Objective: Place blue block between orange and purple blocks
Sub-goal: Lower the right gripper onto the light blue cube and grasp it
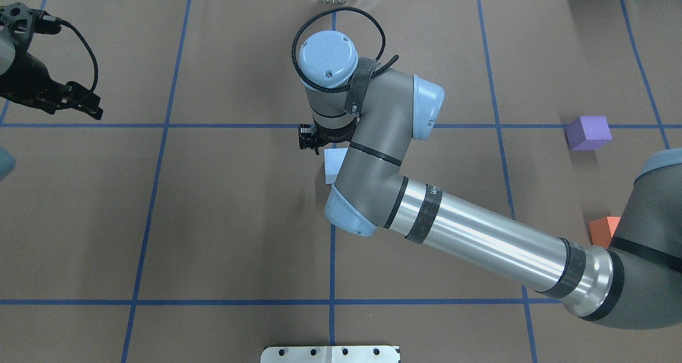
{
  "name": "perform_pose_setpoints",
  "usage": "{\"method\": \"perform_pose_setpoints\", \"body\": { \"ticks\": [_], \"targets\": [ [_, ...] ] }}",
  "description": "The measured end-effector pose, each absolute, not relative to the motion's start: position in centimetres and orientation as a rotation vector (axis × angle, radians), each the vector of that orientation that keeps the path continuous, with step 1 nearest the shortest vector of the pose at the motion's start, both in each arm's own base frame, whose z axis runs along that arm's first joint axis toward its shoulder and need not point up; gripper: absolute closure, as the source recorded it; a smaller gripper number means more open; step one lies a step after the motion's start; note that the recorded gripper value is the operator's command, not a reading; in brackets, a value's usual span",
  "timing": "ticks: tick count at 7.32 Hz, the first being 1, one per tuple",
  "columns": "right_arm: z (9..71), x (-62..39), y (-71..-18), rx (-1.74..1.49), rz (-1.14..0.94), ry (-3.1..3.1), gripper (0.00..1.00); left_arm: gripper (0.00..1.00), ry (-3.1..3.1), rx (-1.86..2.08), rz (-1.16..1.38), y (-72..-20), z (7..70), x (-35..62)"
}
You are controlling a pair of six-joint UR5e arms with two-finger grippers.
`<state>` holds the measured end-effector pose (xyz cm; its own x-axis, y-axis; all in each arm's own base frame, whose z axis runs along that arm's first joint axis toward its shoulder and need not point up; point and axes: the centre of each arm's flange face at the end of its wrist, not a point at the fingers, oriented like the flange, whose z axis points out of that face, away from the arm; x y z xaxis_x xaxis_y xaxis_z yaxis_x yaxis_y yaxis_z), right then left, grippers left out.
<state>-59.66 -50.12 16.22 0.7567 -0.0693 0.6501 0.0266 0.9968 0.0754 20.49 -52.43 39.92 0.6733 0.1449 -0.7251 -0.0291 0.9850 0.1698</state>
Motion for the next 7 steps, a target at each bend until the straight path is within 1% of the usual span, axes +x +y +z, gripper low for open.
{"method": "perform_pose_setpoints", "body": {
  "ticks": [4, 5, 6, 7],
  "targets": [
    [20.2, -62.0, -49.2, 0.081, -0.083, -0.752, 0.0, 0.0, 0.822, 0.145, 0.096, -52.6, 40.2, 20.4],
    [20.4, -62.4, -49.0, 0.083, -0.086, -0.763, 0.04, 0.0, 0.82, 0.143, 0.096, -52.6, 40.4, 20.5],
    [20.6, -62.8, -48.6, 0.08, -0.087, -0.765, 0.88, 0.0, 0.819, 0.141, 0.097, -52.7, 40.6, 20.5],
    [20.7, -63.1, -48.3, 0.069, -0.066, -0.764, 1.0, 0.0, 0.819, 0.141, 0.098, -52.7, 40.6, 20.5]
  ]
}}
